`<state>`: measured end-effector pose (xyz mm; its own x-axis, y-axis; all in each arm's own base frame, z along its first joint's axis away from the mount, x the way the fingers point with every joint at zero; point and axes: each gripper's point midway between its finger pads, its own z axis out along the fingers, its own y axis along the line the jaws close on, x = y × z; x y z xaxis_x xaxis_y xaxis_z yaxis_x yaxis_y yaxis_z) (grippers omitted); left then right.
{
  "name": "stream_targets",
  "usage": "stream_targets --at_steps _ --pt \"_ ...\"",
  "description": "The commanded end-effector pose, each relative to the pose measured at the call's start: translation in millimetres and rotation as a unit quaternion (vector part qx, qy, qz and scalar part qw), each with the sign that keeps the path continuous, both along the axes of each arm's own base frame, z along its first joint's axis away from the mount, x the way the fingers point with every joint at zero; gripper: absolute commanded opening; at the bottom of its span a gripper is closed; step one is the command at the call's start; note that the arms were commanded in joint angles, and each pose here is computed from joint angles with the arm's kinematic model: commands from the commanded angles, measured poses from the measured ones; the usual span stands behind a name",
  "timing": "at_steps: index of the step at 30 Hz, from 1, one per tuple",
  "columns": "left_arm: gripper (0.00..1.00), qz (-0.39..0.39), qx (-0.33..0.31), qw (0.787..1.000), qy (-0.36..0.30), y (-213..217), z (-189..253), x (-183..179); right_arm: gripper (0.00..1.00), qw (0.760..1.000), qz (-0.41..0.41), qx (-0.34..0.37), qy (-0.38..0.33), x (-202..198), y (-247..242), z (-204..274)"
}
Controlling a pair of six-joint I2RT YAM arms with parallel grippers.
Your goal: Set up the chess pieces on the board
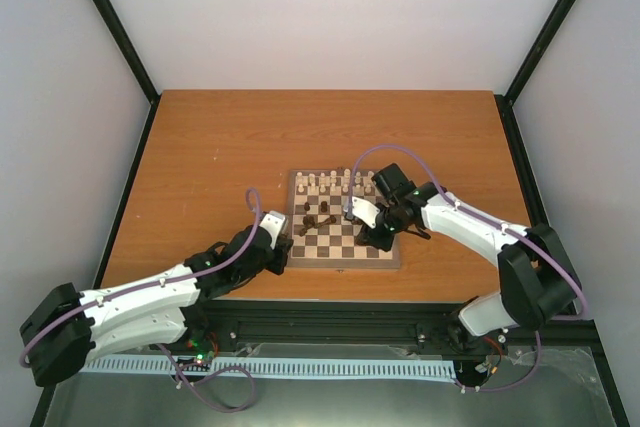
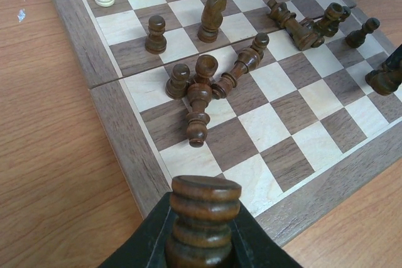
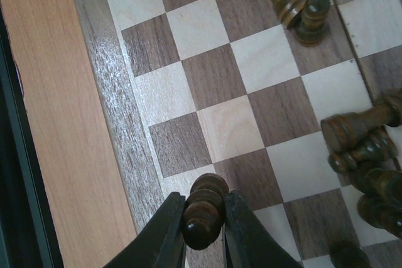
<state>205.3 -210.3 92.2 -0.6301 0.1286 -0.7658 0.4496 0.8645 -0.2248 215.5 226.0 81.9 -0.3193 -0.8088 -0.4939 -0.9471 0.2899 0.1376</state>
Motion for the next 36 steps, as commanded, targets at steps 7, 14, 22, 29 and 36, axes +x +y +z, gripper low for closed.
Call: stream_targets --at_steps 7,14,22,29,36 --pt "0.20 -0.006 -0.014 1.000 -0.009 -6 9 3 0.14 0.999 0.030 -0.029 0.025 -16 2 -21" --pt "0.20 -0.007 -0.013 1.000 -0.009 -8 7 4 0.15 0.998 0.028 -0.049 0.032 -19 -5 -31" --pt "0.20 -0.011 -0.014 1.000 -0.004 -12 5 5 0.15 0.997 0.031 -0.052 0.041 -20 -4 -36" --pt "0.20 -0.020 -0.013 1.000 0.002 -15 3 4 0.37 0.999 0.024 -0.040 0.022 -14 -2 -17" --pt "0.21 -0.088 -0.002 0.996 0.035 -45 5 -1 0.41 0.995 0.074 0.035 -0.057 -6 3 52"
